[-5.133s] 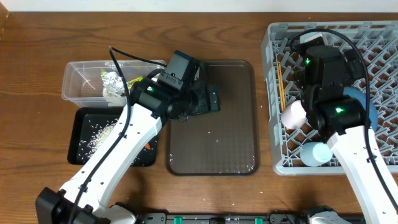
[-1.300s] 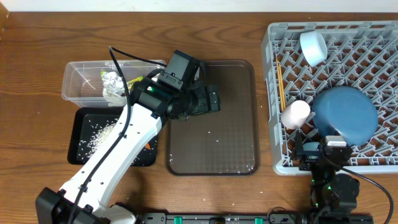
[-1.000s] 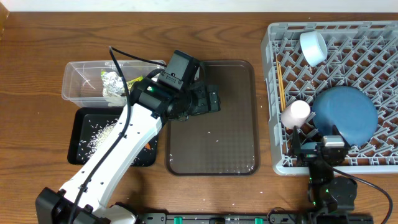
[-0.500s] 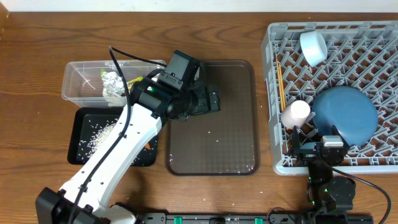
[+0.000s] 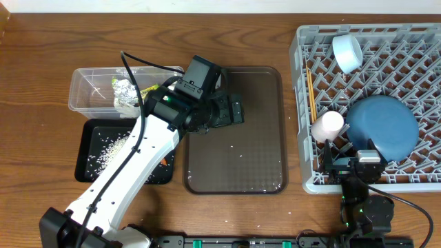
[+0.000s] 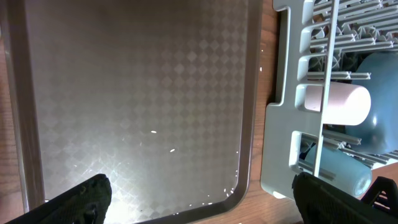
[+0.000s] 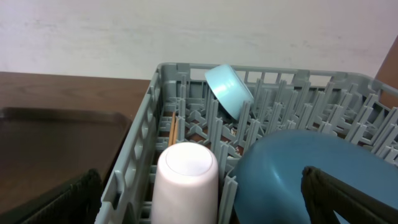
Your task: Sort waste into correct bins and load items into the dishwasher rack
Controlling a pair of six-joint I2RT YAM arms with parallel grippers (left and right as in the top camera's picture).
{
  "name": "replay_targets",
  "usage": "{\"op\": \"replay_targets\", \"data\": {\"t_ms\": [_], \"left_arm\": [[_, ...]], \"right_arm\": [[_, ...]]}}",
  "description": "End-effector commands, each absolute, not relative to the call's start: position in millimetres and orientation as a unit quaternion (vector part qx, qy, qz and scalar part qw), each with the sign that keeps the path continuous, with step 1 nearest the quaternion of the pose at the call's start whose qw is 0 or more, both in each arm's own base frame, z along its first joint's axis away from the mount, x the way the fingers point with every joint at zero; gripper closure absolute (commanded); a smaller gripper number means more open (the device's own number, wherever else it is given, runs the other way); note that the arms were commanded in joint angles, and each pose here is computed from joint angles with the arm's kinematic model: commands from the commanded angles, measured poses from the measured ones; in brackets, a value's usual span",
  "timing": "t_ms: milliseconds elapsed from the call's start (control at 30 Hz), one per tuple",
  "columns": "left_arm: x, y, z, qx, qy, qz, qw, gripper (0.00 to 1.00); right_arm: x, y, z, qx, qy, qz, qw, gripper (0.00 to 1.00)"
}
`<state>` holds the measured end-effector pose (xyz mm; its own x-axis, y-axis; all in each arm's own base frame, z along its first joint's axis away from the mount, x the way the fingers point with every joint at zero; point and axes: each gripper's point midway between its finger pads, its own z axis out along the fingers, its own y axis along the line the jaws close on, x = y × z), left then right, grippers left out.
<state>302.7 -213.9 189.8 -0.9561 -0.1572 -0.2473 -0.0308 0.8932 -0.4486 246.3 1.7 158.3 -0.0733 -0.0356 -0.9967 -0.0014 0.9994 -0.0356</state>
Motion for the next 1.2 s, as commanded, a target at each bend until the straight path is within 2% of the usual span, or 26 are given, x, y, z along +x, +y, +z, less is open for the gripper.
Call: {"op": "replay_targets", "data": {"t_ms": [0, 433, 600, 833, 900, 1033, 1167], "left_arm": [[306.6, -213.5, 201.3, -0.048, 0.959, -0.231, 0.156, 0.05], [306.3, -213.3, 203.0, -0.048, 0.959, -0.233, 0.158, 0.05], [299.5, -210.3, 227.2, -0.042, 0.949, -0.25, 0.185, 0.04], [262.1, -187.8, 316.8, -0.025, 0.901, -0.314, 0.298, 0.05], [250.1, -161.9, 348.0, -0.041, 0.878, -0.308, 0.364, 0.05], [211.1, -114.8, 397.7, -0.068, 0.826, -0.315, 0.463, 0.05], [159.3, -67.5, 421.5, -0.099, 0.78, -0.311, 0.534, 0.05]], "right_arm": [[246.2, 2.7, 157.6, -0.016, 0.731, -0.015, 0.682, 0.01], [246.2, 2.7, 157.6, -0.016, 0.731, -0.015, 0.682, 0.01], [246.2, 2.7, 157.6, -0.016, 0.731, -0.015, 0.682, 0.01], [246.2, 2.7, 157.6, -0.016, 0.731, -0.015, 0.682, 0.01], [246.2, 2.7, 157.6, -0.016, 0.731, -0.015, 0.682, 0.01], [246.2, 2.7, 157.6, -0.016, 0.731, -0.015, 0.682, 0.01], [246.2, 2.7, 157.6, -0.016, 0.731, -0.015, 0.682, 0.01]]}}
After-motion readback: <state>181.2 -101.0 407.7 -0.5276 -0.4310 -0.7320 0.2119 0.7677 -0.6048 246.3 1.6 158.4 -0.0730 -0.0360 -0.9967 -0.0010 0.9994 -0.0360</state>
